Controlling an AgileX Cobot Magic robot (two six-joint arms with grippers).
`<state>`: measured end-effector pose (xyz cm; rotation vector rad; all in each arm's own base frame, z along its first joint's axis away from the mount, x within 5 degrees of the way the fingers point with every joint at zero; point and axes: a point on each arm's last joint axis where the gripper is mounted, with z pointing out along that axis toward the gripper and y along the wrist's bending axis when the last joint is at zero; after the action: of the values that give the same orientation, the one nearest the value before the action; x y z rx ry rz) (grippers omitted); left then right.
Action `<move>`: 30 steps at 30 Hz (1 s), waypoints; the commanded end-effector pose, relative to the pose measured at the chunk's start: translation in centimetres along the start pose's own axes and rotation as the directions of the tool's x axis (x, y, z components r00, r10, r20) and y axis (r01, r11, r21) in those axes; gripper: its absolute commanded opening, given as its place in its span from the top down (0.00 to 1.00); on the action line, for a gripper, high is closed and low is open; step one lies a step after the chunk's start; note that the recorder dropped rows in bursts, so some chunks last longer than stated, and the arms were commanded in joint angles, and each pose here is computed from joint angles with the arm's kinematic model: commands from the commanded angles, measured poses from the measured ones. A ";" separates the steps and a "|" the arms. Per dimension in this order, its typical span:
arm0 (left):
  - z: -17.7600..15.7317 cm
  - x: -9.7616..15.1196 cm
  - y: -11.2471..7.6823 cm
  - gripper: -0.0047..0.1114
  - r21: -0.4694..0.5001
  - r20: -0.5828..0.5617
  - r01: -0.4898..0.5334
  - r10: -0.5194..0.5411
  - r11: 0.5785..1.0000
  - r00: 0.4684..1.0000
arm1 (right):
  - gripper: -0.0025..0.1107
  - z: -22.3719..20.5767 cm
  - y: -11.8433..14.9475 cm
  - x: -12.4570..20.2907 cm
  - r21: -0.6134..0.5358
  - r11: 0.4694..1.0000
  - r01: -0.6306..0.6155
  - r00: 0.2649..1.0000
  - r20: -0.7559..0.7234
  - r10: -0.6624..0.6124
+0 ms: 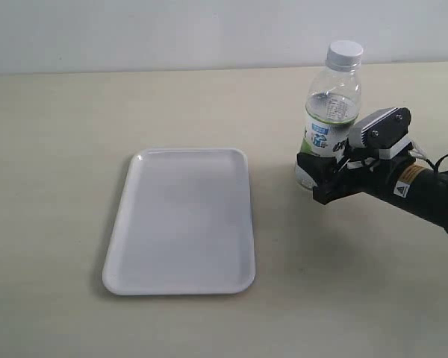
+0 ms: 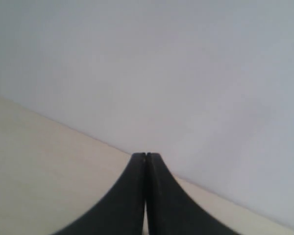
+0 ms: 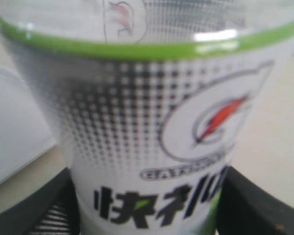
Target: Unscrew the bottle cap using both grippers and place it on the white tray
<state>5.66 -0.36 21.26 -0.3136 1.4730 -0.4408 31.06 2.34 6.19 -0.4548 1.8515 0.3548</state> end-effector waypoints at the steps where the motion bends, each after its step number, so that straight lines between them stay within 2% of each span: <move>1: -0.2 -1.4 -0.8 0.94 0.105 0.146 0.066 -0.081 0.992 0.986 | 0.98 0.0 -0.2 -0.8 0.003 1.000 0.011 0.999 0.050 -0.011; 5: -0.5 -2.5 -1.5 0.94 0.178 0.259 0.035 -0.081 0.983 0.962 | 0.98 -0.2 -0.2 -1.4 -0.004 1.000 0.013 0.999 0.039 -0.013; 10: -0.7 -2.9 -1.8 0.94 0.225 0.298 0.050 -0.117 0.973 0.947 | 0.98 -0.5 -0.5 -1.9 0.028 1.000 -0.006 1.000 -0.020 0.007; 12: -0.9 -3.1 -2.4 0.94 0.272 0.335 -0.030 -0.066 0.962 0.940 | 0.98 -0.5 -0.6 -2.0 0.033 0.999 -0.008 0.999 -0.039 0.009; 13: -1.1 -3.3 -3.0 0.94 0.313 0.369 -0.102 -0.022 0.944 0.929 | 0.98 -0.5 -0.6 -1.9 0.031 1.000 -0.005 0.999 -0.049 0.006; 14: -0.9 -3.2 -3.2 0.94 0.324 0.364 -0.122 -0.005 0.938 0.931 | 0.98 -0.5 -0.6 -1.9 0.032 0.999 -0.005 0.999 -0.054 0.006; 20: 2.8 -3.2 -3.7 0.94 0.303 0.214 -0.128 0.064 0.944 0.975 | 0.98 -0.3 -0.5 -1.8 0.002 1.000 0.023 0.997 -0.077 -0.023; 22: 5.1 -3.5 -4.6 0.94 0.341 0.154 -0.165 0.118 0.926 0.981 | 0.98 -0.2 -0.5 -1.8 -0.006 1.000 0.029 0.996 -0.086 -0.030; 26: 11.0 -3.4 -6.2 0.94 0.427 -0.036 -0.157 0.190 0.891 0.981 | 0.98 -0.2 -0.5 -1.7 -0.004 1.000 0.029 0.995 -0.096 -0.030; 30: 16.9 -2.5 -7.5 0.94 0.555 -0.207 -0.132 0.290 0.822 0.934 | 0.98 -0.3 -0.3 -1.7 -0.023 0.999 0.040 0.994 -0.098 -0.042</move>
<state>18.42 -5.39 28.57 0.2308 1.4769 -0.6386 31.42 2.15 7.47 -0.5058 1.9524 0.3258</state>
